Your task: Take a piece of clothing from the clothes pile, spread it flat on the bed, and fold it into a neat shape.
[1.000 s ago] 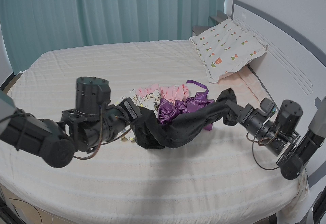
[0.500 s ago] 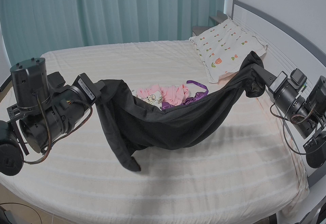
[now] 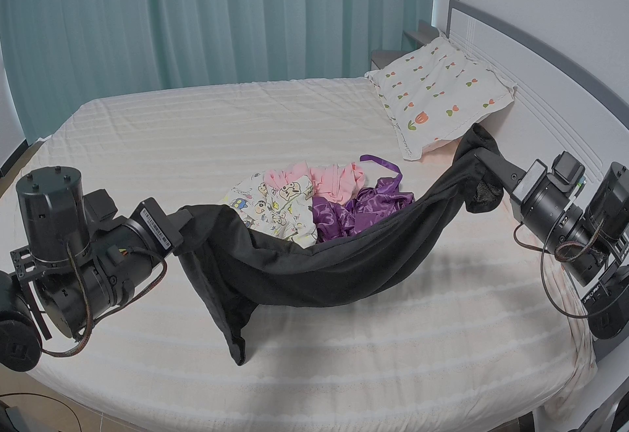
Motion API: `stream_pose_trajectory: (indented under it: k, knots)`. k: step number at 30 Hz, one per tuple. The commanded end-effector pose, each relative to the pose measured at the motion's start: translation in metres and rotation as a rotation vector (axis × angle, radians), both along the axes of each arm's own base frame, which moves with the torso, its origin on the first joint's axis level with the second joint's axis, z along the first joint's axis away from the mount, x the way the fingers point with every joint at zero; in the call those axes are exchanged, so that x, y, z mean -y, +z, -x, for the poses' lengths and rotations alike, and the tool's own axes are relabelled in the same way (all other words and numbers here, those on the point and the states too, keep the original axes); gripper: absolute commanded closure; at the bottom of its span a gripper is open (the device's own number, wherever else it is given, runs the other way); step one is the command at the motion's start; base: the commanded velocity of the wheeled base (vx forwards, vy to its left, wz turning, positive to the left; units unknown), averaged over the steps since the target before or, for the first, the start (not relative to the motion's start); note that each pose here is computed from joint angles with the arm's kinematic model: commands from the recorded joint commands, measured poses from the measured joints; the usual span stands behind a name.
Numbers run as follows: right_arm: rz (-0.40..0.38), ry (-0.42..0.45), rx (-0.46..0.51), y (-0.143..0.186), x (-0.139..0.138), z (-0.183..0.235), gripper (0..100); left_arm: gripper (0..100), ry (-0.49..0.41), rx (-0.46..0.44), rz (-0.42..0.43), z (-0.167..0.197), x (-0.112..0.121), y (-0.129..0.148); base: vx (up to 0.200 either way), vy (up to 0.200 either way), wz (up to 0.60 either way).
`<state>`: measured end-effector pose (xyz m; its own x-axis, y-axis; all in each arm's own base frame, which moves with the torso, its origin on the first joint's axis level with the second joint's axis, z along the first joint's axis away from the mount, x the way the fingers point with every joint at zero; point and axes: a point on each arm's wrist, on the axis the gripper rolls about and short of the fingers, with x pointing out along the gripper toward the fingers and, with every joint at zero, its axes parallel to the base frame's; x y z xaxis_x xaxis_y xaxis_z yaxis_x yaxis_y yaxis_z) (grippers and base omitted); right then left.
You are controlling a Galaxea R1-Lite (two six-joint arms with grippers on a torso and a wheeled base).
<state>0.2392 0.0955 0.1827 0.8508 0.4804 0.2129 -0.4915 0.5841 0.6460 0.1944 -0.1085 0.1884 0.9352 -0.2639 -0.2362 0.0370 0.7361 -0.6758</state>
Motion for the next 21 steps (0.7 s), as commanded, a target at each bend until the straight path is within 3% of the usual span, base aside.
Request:
stream_pose_trajectory:
  k: [1, 14, 21]
  knots:
    - [0.009, 0.010, -0.027, -0.006, -0.002, 0.002, 100, 100, 0.000, -0.022, 0.000, 0.004, -0.001, -0.006, -0.200, 0.000, 0.00]
    - [0.017, 0.012, -0.054, -0.013, -0.002, 0.011, 100, 100, -0.003, -0.083, -0.003, 0.020, -0.009, -0.024, -0.200, 0.000, 0.00]
    - [0.022, 0.013, -0.067, -0.016, -0.003, 0.009, 100, 100, -0.002, -0.081, -0.004, 0.019, -0.008, -0.023, 0.000, 0.000, 0.00]
